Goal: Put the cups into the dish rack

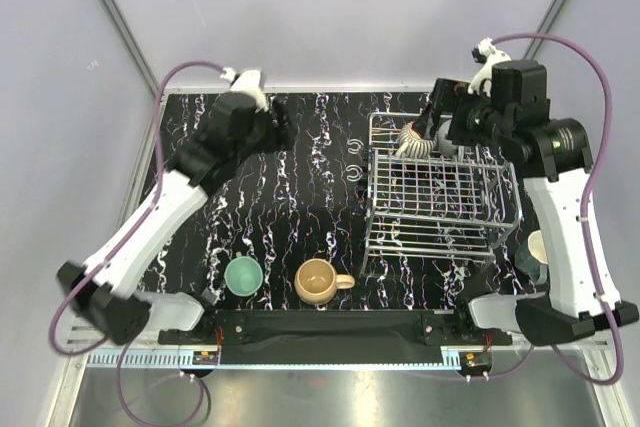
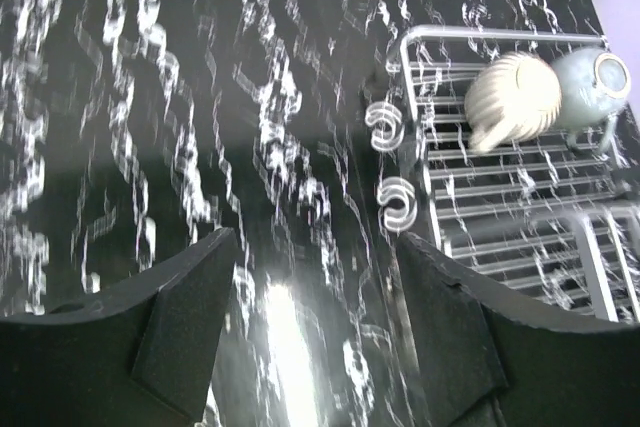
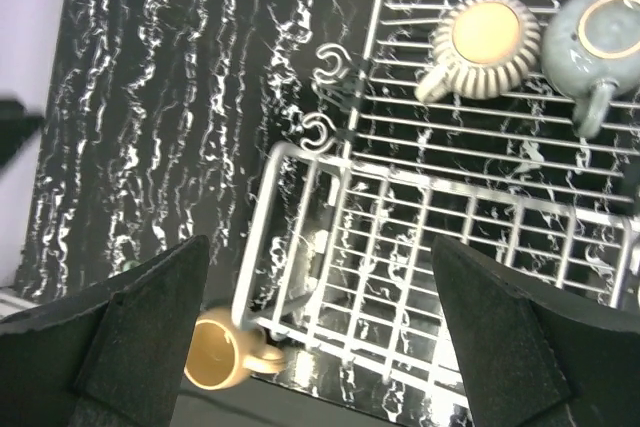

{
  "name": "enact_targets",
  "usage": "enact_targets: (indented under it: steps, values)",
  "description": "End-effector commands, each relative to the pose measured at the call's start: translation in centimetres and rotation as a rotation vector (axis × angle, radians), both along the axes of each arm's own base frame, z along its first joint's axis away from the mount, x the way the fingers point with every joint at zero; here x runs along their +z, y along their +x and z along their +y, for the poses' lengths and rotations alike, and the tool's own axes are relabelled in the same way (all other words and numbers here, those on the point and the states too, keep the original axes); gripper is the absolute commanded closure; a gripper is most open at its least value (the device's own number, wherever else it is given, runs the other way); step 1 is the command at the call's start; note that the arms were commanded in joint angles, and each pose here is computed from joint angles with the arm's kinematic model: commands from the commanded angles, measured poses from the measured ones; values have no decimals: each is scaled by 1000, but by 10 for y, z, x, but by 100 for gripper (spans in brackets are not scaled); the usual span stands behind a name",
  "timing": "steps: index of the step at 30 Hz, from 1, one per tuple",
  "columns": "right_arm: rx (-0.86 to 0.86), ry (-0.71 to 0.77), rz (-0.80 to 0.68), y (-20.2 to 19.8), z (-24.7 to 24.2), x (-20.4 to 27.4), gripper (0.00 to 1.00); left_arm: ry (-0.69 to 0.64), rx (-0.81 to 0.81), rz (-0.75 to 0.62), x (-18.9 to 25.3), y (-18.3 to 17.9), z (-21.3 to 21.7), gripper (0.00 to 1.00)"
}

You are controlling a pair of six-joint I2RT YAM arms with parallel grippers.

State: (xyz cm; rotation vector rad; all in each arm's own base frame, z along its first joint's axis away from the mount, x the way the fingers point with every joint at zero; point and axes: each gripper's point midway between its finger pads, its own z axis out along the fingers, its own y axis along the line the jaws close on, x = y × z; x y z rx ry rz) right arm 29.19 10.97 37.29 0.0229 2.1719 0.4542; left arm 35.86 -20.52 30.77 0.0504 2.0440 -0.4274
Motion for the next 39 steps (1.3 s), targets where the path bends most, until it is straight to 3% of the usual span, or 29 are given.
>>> enact_targets:
  steps: [1,4,9,15,22,26,30,39]
  values:
    - [71,7,102,-6,27,-4,0,-68,99,105,-22,-44,29,28]
    - [112,-81,62,-8,55,1,0,-120,107,114,-20,-72,41,28]
    - [222,-91,61,-22,105,3,0,-159,138,153,-33,-112,63,28]
    - [447,-100,52,-58,175,-14,0,-322,57,-2,-1,-156,75,28]
    - [643,-314,121,-101,229,-70,4,-460,12,-177,45,-189,91,28]
    - [704,-445,201,-118,229,-115,14,-496,-22,-196,51,-198,89,27]
    - [732,-499,254,-127,217,-148,36,-499,-57,-184,51,-202,84,28]
    - [778,-588,384,-138,211,-205,36,-507,-100,-160,41,-201,73,27]
